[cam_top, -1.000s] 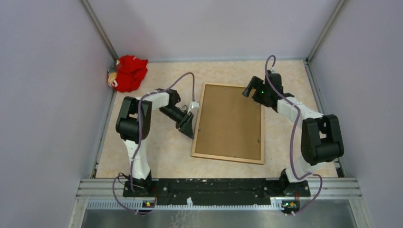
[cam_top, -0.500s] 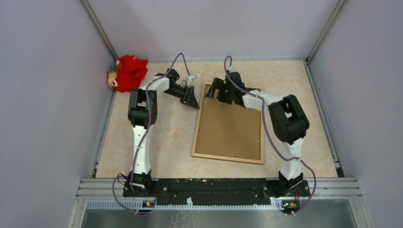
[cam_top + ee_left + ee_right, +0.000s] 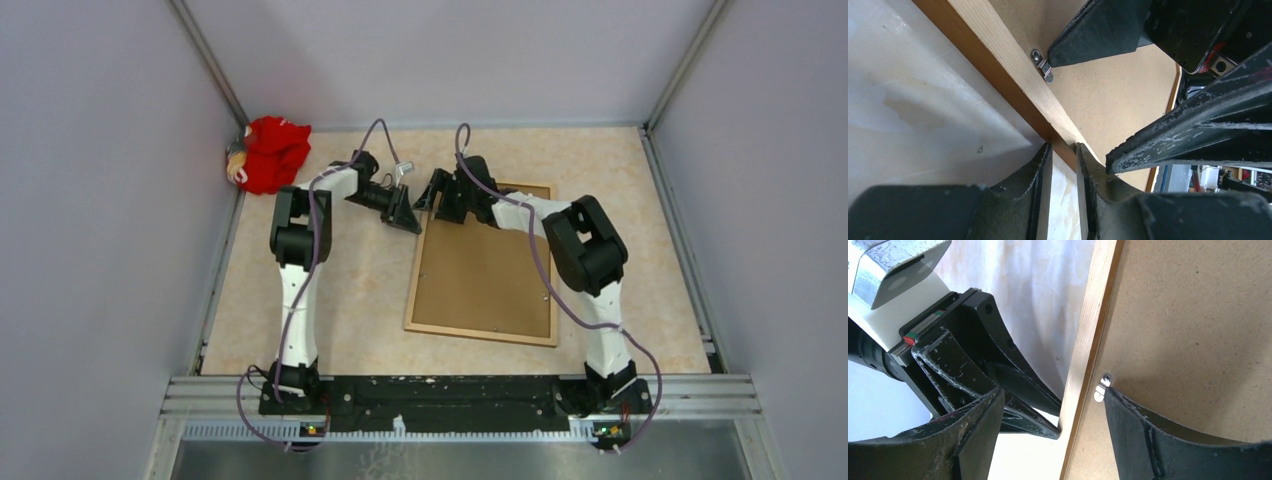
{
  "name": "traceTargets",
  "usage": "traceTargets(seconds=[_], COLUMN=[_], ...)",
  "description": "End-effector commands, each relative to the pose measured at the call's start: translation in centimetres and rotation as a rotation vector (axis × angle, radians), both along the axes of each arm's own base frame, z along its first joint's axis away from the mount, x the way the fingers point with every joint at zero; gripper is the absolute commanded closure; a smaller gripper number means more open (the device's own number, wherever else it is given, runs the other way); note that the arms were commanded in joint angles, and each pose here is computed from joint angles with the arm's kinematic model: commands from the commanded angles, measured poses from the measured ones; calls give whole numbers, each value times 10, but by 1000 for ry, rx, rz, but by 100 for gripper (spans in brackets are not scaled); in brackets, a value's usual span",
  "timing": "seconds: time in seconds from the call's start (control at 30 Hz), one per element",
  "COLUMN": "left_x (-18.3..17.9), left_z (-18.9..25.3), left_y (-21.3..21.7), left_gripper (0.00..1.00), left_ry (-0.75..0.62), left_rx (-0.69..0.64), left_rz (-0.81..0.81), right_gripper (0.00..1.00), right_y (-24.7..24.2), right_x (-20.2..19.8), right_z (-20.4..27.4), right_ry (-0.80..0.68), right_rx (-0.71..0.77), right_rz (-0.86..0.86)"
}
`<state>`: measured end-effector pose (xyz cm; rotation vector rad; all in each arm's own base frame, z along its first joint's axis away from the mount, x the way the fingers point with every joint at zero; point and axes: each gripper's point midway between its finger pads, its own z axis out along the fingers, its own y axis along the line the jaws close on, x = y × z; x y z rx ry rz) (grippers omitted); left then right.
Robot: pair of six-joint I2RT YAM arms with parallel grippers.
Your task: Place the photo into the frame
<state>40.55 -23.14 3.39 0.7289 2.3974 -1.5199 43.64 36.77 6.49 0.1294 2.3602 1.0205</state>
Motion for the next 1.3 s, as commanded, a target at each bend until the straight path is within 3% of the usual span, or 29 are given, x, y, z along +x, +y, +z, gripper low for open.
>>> traceTargets(seconds=[0.0,0.73,1.27], left_x=[-3,-9,-12], left_z=[-11,-15,-17], left_y=[5,8,9], left_gripper=[71,71,71], left_ry=[-13,-21,-26], left_rx=[37,52,59], left_rz=[12,11,7], right_gripper=[27,30,39], right_y=[8,10,8], right_x=[-5,-3,1], right_z=[2,-8,-14], right_ry=[2,34,80], right_rx=[31,76,185], right_rz=[4,-44,-177])
